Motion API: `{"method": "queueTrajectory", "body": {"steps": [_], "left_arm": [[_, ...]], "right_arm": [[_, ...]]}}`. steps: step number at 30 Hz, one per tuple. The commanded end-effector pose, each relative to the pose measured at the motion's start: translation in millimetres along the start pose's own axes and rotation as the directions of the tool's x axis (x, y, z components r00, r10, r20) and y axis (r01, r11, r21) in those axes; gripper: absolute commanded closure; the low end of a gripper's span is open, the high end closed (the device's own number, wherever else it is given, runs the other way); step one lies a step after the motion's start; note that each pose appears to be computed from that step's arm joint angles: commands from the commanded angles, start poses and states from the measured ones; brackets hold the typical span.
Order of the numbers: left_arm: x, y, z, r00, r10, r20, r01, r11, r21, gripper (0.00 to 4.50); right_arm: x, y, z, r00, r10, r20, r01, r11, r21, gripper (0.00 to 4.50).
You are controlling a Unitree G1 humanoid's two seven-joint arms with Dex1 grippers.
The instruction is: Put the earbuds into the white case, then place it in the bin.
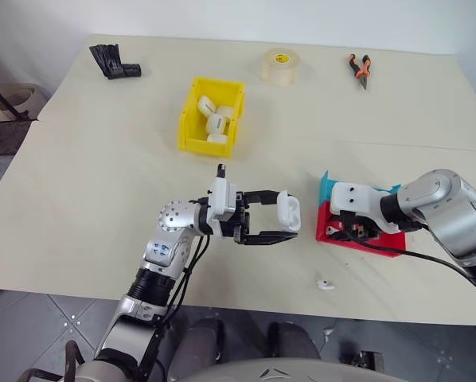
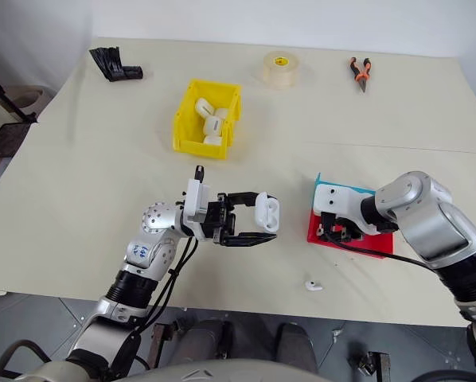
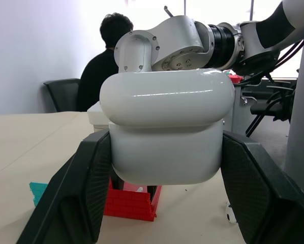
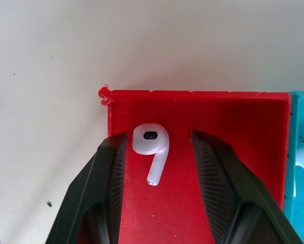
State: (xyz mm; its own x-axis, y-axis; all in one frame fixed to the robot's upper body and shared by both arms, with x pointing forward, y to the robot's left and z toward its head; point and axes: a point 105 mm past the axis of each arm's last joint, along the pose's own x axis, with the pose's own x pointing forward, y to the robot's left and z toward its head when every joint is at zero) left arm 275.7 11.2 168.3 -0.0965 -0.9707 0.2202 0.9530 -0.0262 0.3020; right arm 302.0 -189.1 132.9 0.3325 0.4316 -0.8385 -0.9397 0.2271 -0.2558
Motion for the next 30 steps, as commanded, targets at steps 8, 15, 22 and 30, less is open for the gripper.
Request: {"method": "queueTrajectory", "body": {"steps": [8,15,22,30], "left_arm": [[4.2,-0.5,11.5,0.999,-0.021,0.024,0.02,0.999,0.042,1.7],[4.4,-0.4,12.0,0.999,-0.022,0.025,0.021,0.999,0.042,1.7],[4.0,-0.5,12.0,0.999,-0.022,0.024,0.021,0.999,0.041,1.7],[3.7,-0.4,12.0,0.999,-0.025,0.021,0.024,0.999,0.041,1.7]], "right_arm": [[1.4,5.7,4.2,1.0,-0.007,0.022,0.007,1.0,0.015,3.63],[2.1,5.9,5.1,1.0,-0.011,0.026,0.01,1.0,0.018,3.63],[3.3,7.0,5.6,0.999,-0.009,0.033,0.008,1.0,0.021,3.63],[3.9,9.7,6.5,0.999,-0.003,0.052,0.001,0.999,0.036,3.63]]}}
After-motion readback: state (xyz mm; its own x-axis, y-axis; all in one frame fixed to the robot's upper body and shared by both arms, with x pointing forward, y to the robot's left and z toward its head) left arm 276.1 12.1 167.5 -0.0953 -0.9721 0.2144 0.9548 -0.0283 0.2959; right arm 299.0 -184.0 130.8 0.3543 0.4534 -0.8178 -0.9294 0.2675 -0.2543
